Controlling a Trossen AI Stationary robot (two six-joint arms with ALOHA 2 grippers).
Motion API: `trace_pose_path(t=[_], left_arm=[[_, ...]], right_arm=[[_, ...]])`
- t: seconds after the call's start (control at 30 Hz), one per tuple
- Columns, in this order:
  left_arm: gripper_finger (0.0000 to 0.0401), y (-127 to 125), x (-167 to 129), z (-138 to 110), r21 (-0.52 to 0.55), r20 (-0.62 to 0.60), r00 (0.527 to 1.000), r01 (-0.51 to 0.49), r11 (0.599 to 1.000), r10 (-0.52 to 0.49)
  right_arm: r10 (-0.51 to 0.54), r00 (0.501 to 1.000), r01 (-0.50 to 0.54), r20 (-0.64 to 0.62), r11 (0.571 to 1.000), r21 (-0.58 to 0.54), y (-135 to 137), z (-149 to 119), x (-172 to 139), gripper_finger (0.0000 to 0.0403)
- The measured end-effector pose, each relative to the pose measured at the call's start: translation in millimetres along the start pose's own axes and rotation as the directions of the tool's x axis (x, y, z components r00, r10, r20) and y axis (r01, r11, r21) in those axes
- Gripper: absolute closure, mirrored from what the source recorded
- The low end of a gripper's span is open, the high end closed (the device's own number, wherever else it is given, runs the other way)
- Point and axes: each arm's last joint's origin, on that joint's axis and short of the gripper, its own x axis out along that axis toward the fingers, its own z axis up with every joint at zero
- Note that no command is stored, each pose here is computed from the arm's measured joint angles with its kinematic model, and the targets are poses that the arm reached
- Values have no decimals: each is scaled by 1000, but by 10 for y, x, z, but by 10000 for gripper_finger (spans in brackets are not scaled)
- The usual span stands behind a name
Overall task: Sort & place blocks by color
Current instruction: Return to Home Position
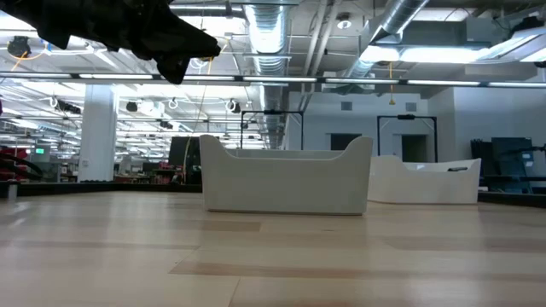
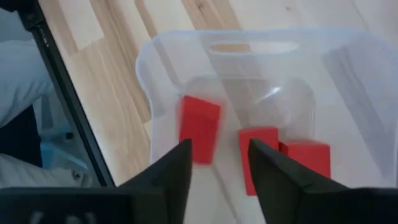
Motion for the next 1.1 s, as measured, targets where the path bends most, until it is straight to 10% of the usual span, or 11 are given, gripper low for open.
trace_pose_path(t=[0.33, 0.73, 1.1], left_arm=[[348, 1, 1, 11, 34, 10, 1000, 11, 999, -11], [348, 40, -6, 45, 69, 37, 998, -45, 997, 43], [348, 198, -415, 333, 130, 169, 970, -195, 972, 172]], right_arm=[[34, 999, -28, 38, 990, -138, -89, 338, -90, 180], [289, 891, -95, 350, 872, -480, -547, 1378, -683, 261], [385, 763, -44, 519, 832, -552, -1215, 1571, -922, 326]])
